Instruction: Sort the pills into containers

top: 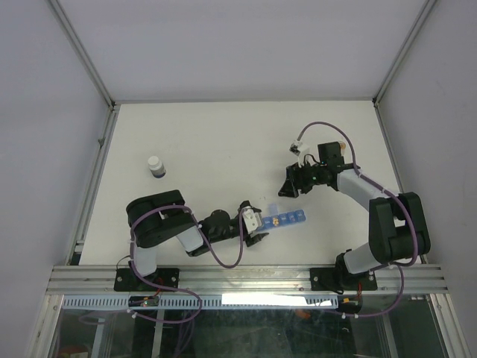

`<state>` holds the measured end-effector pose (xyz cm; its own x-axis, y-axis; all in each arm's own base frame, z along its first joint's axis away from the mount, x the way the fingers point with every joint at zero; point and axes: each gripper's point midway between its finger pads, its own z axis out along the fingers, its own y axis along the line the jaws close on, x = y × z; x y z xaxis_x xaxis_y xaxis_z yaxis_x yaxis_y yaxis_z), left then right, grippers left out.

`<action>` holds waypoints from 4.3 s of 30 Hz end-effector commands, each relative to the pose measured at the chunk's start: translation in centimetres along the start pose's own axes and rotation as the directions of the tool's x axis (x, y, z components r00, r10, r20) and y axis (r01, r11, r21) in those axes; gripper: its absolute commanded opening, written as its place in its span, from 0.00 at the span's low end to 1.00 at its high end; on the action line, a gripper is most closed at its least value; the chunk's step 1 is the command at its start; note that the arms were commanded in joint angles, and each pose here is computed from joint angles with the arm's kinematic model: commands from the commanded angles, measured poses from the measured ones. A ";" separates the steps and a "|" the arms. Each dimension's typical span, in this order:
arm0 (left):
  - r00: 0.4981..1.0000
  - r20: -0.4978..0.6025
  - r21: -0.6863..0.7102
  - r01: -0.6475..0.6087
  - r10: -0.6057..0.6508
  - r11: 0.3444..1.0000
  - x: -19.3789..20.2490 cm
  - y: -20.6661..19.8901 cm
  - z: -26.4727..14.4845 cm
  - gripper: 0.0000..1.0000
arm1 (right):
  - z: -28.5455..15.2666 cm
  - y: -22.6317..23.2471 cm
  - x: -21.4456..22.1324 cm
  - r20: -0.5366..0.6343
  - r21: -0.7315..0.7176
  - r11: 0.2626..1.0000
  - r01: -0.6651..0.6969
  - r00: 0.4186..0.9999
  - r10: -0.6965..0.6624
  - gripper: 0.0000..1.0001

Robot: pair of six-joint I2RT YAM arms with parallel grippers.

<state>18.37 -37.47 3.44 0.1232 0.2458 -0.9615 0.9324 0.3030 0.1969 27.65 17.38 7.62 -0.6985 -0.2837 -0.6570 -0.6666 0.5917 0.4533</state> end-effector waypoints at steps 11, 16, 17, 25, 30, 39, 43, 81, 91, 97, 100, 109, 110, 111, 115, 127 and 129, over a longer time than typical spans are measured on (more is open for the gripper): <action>0.995 0.094 0.039 0.029 -0.032 0.999 -2.4 -0.9 1.1 0.78 | 0.1 -0.2 -1.5 0.008 0.002 0.998 0.066 0.998 -0.066 0.63; 0.995 0.094 0.037 0.030 -0.033 0.999 -2.4 -0.9 1.0 0.78 | 0.1 0.0 -1.3 0.002 -0.013 0.997 0.070 0.998 -0.070 0.63; 0.995 0.095 0.038 0.032 -0.035 0.999 -2.4 -0.9 1.0 0.78 | 0.1 0.0 -1.4 0.003 -0.014 0.997 0.073 0.997 -0.073 0.63; 0.995 0.091 0.043 0.037 -0.041 0.998 -2.3 -1.0 1.3 0.75 | 0.3 0.1 -1.1 -0.007 -0.032 0.997 0.073 0.997 -0.073 0.63; 0.995 0.092 0.042 0.037 -0.040 0.998 -2.3 -1.0 1.3 0.74 | 0.7 0.0 -0.8 -0.022 -0.041 0.997 0.066 0.998 -0.066 0.63; 0.995 0.089 0.047 0.038 -0.042 0.998 -2.1 -1.1 1.5 0.71 | 1.2 -0.1 -0.2 -0.049 -0.046 0.997 0.058 0.997 -0.061 0.61; 0.995 0.086 0.049 0.043 -0.047 0.998 -2.0 -1.1 1.5 0.68 | 1.4 -0.2 -0.1 -0.058 -0.042 0.997 0.058 0.996 -0.060 0.59; 0.997 0.052 0.063 0.058 -0.062 0.996 -1.3 -1.4 2.0 0.42 | 0.6 6.9 3.2 -0.179 -0.376 0.898 0.226 0.934 -0.310 0.03; 0.997 0.048 0.061 0.062 -0.065 0.996 -1.2 -1.4 2.1 0.41 | 0.6 6.8 7.0 -0.304 -0.355 0.877 0.323 0.848 -0.435 0.00; 0.997 0.046 0.064 0.062 -0.065 0.996 -1.2 -1.4 2.1 0.41 | 1.5 5.0 8.4 -0.404 -0.285 0.895 0.344 0.803 -0.437 0.00; 0.997 0.044 0.066 0.062 -0.065 0.996 -1.1 -1.5 2.1 0.41 | 1.5 5.0 8.0 -0.405 -0.275 0.897 0.347 0.804 -0.436 0.00; 0.997 0.037 0.076 0.061 -0.064 0.995 -1.0 -1.6 2.3 0.40 | 0.1 7.7 5.5 -0.251 -0.313 0.845 0.434 0.820 -0.514 0.00; 0.997 0.036 0.077 0.061 -0.064 0.995 -1.0 -1.6 2.4 0.40 | 0.2 7.7 5.6 -0.257 -0.315 0.846 0.430 0.820 -0.512 0.00; 0.997 0.034 0.078 0.061 -0.064 0.995 -0.9 -1.7 2.4 0.40 | 0.2 7.6 5.7 -0.264 -0.316 0.847 0.428 0.818 -0.511 0.00; 0.997 0.031 0.082 0.062 -0.065 0.995 -0.9 -1.7 2.4 0.39 | 1.0 5.9 7.5 -0.348 -0.276 0.864 0.422 0.794 -0.499 0.00; 0.997 0.031 0.085 0.064 -0.067 0.994 -1.0 -1.8 2.5 0.45 | 0.8 6.1 7.0 -0.356 -0.304 0.888 0.345 0.824 -0.442 0.00; 0.996 0.044 0.091 0.068 -0.072 0.993 -1.6 -1.8 2.5 0.57 | -0.1 7.4 5.8 -0.279 -0.344 0.869 0.356 0.845 -0.457 0.06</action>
<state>18.27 -39.74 3.14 0.0794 0.2214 -0.9719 0.9514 0.2742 0.1402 18.91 19.86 4.38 -0.3983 -0.7764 -0.4884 -0.9009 0.2312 0.3672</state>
